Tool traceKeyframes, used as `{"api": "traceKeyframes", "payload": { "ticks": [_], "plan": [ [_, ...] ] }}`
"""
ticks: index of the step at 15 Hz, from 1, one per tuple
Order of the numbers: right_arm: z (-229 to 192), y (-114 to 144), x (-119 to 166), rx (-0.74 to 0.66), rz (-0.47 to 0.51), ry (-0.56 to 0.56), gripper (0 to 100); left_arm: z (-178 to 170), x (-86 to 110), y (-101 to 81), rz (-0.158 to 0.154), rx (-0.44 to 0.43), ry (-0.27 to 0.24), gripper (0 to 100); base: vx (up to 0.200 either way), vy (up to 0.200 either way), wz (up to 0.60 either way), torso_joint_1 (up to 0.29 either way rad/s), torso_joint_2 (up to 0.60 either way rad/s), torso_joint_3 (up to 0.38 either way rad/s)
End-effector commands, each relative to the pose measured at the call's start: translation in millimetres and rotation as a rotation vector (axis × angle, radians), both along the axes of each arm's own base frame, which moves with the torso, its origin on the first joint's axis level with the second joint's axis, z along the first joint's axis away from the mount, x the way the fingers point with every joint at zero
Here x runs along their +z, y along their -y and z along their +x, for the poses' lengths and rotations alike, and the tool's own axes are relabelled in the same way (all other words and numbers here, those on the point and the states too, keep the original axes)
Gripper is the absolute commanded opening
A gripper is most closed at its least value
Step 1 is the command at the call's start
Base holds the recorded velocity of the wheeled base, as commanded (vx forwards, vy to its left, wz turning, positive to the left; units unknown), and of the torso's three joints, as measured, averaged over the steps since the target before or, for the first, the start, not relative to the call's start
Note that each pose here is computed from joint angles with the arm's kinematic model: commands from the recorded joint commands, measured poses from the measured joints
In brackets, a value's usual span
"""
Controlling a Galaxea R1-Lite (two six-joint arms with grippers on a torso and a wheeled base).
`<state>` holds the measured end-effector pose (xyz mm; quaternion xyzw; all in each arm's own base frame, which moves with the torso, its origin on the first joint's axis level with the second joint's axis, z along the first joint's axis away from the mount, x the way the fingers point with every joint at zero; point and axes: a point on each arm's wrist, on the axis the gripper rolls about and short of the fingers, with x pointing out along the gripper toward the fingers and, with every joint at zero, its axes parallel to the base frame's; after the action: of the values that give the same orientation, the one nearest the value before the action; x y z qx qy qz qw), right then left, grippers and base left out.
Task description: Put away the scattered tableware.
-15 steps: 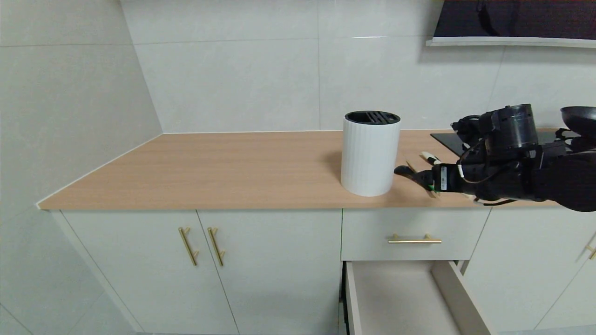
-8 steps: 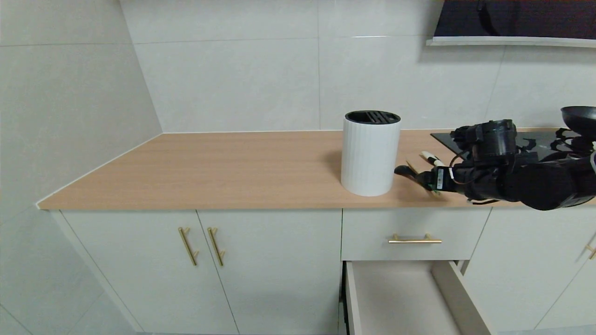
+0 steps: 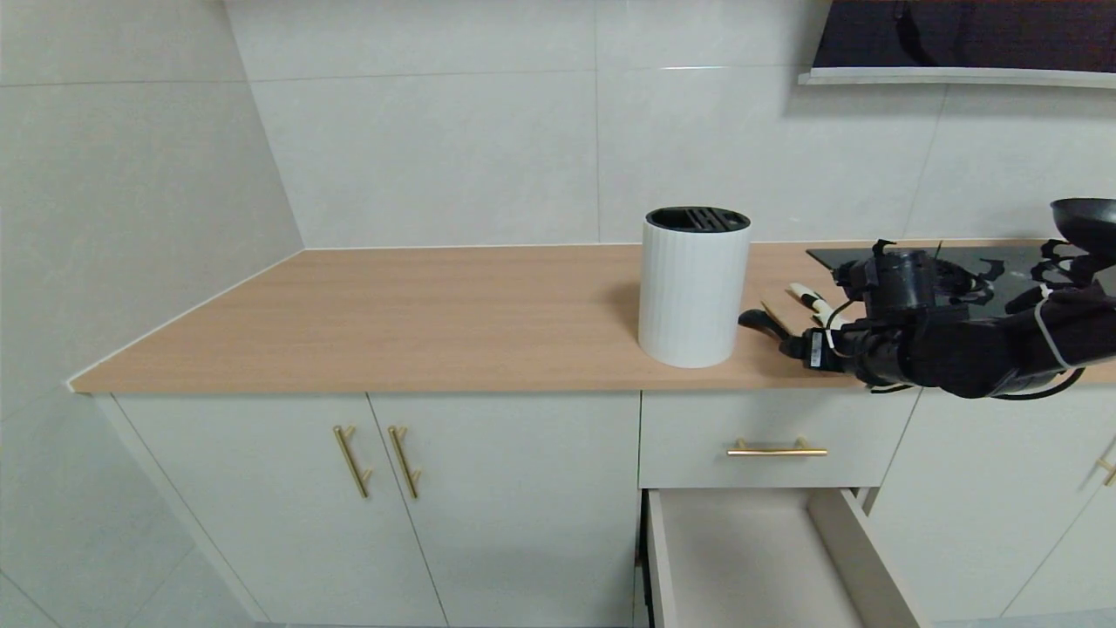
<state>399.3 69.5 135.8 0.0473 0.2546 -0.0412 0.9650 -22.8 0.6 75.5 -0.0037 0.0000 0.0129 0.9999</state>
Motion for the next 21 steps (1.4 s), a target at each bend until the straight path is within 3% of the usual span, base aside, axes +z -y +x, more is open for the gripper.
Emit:
{"api": "traceKeyframes", "payload": {
  "ticks": [1,6,7,16,21],
  "plan": [
    [3.2,-0.6,-7.0,-0.001,-0.001,-0.011,100,0.0,0.0,0.0,0.0,0.0,0.0,100,0.0,0.0,0.0,0.0,0.0,0.0],
    [3.7,-0.7,-7.1,-0.001,0.001,-0.006,100,0.0,0.0,0.0,0.0,0.0,0.0,100,0.0,0.0,0.0,0.0,0.0,0.0],
    [3.7,-0.7,-7.1,-0.001,0.001,-0.006,0,0.0,0.0,0.0,0.0,0.0,0.0,100,0.0,0.0,0.0,0.0,0.0,0.0],
    [3.6,-1.3,-7.1,0.0,0.001,-0.006,0,0.0,0.0,0.0,0.0,0.0,0.0,100,0.0,0.0,0.0,0.0,0.0,0.0],
    [-4.7,0.2,9.3,-0.002,0.012,0.027,0,0.0,0.0,0.0,0.0,0.0,0.0,100,0.0,0.0,0.0,0.0,0.0,0.0]
  ]
}}
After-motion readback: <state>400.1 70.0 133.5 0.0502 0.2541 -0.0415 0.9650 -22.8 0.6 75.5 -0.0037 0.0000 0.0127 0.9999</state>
